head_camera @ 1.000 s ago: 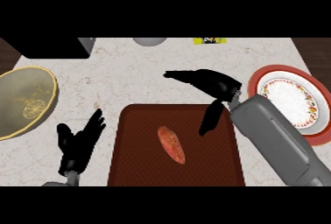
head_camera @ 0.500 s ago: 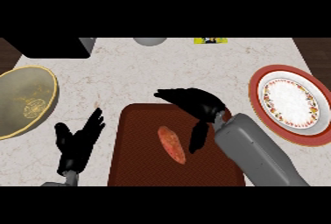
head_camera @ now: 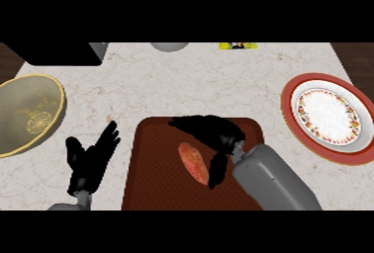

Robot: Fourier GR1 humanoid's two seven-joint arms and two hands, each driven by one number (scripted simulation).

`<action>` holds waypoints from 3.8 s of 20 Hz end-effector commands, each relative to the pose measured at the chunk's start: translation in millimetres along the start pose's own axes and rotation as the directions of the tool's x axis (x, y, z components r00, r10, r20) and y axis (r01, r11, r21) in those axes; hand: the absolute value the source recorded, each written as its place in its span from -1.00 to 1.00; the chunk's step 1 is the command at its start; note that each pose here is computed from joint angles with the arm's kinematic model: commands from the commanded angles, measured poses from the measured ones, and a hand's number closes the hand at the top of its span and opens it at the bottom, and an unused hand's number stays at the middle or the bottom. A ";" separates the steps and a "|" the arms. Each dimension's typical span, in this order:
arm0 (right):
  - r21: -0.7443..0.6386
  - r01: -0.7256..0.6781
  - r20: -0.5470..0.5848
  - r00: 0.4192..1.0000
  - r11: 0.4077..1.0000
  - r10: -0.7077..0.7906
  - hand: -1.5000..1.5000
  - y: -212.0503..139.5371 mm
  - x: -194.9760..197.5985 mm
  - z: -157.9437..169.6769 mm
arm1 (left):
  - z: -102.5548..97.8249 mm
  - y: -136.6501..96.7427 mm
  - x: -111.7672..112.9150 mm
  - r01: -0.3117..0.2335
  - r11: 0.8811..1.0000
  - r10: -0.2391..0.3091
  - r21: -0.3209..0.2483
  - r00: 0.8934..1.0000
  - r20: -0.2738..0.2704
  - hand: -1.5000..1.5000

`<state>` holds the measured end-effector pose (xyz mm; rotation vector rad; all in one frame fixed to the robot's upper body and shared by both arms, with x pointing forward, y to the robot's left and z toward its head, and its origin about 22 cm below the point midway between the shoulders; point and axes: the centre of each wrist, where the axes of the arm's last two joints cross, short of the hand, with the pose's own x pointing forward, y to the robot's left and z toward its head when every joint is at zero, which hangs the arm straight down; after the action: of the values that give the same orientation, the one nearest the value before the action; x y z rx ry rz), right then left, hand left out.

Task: Pick the sweet potato from the tray and place it in the plate

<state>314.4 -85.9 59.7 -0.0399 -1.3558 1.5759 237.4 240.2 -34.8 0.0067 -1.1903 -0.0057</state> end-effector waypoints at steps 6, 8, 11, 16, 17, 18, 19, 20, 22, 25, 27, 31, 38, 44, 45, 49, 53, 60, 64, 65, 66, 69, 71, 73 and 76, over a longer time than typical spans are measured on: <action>-0.009 -0.119 -0.077 0.990 0.993 0.118 -1.00 16.9 -8.7 -5.1 | 8.7 3.1 -7.2 -0.008 1.000 0.008 -0.007 1.000 -0.019 0.00; -0.051 -0.105 -0.078 0.992 0.993 0.101 -1.00 26.7 -9.8 -4.0 | 11.6 -9.0 6.1 0.016 1.000 -0.016 0.006 1.000 0.000 0.00; 0.011 -0.130 -0.090 0.987 0.991 0.131 -1.00 20.6 18.9 -13.4 | -2.7 5.8 6.6 -0.010 1.000 0.010 -0.004 1.000 -0.016 0.00; 0.059 -0.128 -0.097 0.986 0.990 0.133 -1.00 45.4 -1.2 -22.9 | 2.0 -15.9 11.6 0.000 1.000 0.000 -0.003 1.000 -0.018 0.00; 0.039 -0.125 -0.093 0.987 0.991 0.129 -1.00 52.4 -18.7 -26.5 | 5.9 -13.0 2.9 0.002 1.000 -0.002 -0.016 1.000 -0.006 0.00; 0.048 -0.136 -0.101 0.985 0.990 0.140 -1.00 64.0 -10.6 -34.4 | 10.3 11.6 11.0 -0.015 0.999 0.015 -0.032 1.000 -0.004 0.00; 0.053 -0.129 -0.100 0.986 0.990 0.134 -1.00 55.7 -11.2 -28.9 | 8.1 2.0 8.4 0.003 1.000 -0.003 0.001 1.000 -0.001 0.00; 0.048 -0.138 -0.109 0.984 0.989 0.143 -1.00 51.5 -5.7 -42.8 | -19.4 -10.9 -5.0 -0.008 1.000 0.008 -0.029 1.000 -0.003 0.00; 0.162 -0.223 -0.040 0.972 0.961 0.232 1.00 68.9 -17.4 -38.6 | -4.2 -21.0 0.2 -0.005 1.000 0.005 -0.014 1.000 -0.008 0.00; 0.095 -0.272 -0.021 0.961 0.958 0.275 1.00 73.4 -20.5 -36.0 | 2.6 -14.6 3.6 0.002 1.000 -0.002 0.021 1.000 -0.008 0.00; 0.057 -0.269 -0.020 0.963 0.961 0.270 1.00 72.6 -10.9 -41.1 | 4.1 -8.4 -0.3 -0.016 1.000 0.016 0.004 1.000 -0.013 0.00; 0.019 -0.282 -0.001 0.959 0.959 0.282 1.00 64.0 -22.9 -31.6 | 2.7 27.1 7.7 -0.002 1.000 0.002 -0.005 1.000 0.013 0.00; -0.422 -0.132 -0.172 0.983 0.897 0.064 1.00 40.0 -18.7 -22.3 | 11.8 11.6 2.1 0.010 1.000 -0.010 -0.015 1.000 -0.006 0.00; -0.770 -0.244 -0.477 0.834 0.590 -0.277 1.00 11.9 -38.2 -2.9 | 9.5 12.8 -11.0 -0.016 0.999 0.017 0.040 1.000 -0.024 0.00; -0.790 -0.284 -0.500 0.811 0.544 -0.303 1.00 10.7 -34.9 -2.3 | 12.3 15.6 -5.7 -0.005 0.999 0.005 0.032 1.000 -0.025 0.00; -0.887 -0.315 -0.446 0.776 0.339 -0.445 1.00 7.2 -15.2 -1.0 | 3.5 8.5 -4.2 -0.010 1.000 0.010 0.005 1.000 -0.024 0.00; -0.927 -0.333 -0.369 0.743 0.170 -0.559 1.00 6.8 -0.8 3.9 | 6.3 9.1 -13.9 0.004 1.000 -0.003 0.005 1.000 -0.023 0.00; -0.934 -0.355 -0.240 0.719 -0.048 -0.652 1.00 12.2 -21.6 29.3 | 7.0 -1.7 5.3 -0.006 1.000 0.006 0.013 1.000 0.003 0.00; -0.887 -0.453 -0.292 0.705 -0.093 -0.647 1.00 2.3 -63.4 51.9 | -1.1 -0.4 4.2 -0.012 1.000 0.012 0.006 1.000 -0.014 0.00; -0.884 -0.461 -0.309 0.708 -0.084 -0.635 1.00 26.8 -74.1 72.7 | -2.8 3.6 2.4 -0.008 1.000 0.008 -0.004 1.000 -0.001 0.00; -0.868 -0.490 -0.335 0.689 -0.073 -0.642 1.00 12.4 -90.6 72.2 | 11.1 2.7 -5.3 0.020 1.000 -0.020 -0.019 1.000 -0.010 0.00; -0.814 -0.563 -0.350 0.671 -0.143 -0.653 1.00 0.1 -113.1 98.7 | -0.1 9.4 8.0 -0.021 1.000 0.021 0.009 1.000 -0.002 0.00; -0.801 -0.579 -0.355 0.666 -0.155 -0.656 1.00 3.0 -133.4 115.2 | -17.1 3.5 0.9 -0.003 1.000 0.003 0.002 1.000 -0.002 0.00; -0.782 -0.596 -0.345 0.657 -0.182 -0.670 1.00 -9.9 -157.1 132.5 | 8.6 -11.6 -1.0 -0.001 1.000 0.001 -0.021 1.000 0.008 0.00; -0.770 -0.620 -0.381 0.635 -0.151 -0.672 1.00 -17.0 -187.1 159.7 | 4.8 -5.5 -4.0 -0.002 1.000 0.002 -0.007 1.000 -0.001 0.00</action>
<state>318.4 -282.1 27.6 -1.5377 -1.3744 -0.2266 236.7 238.1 -34.2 -0.0055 -1.1876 -0.0118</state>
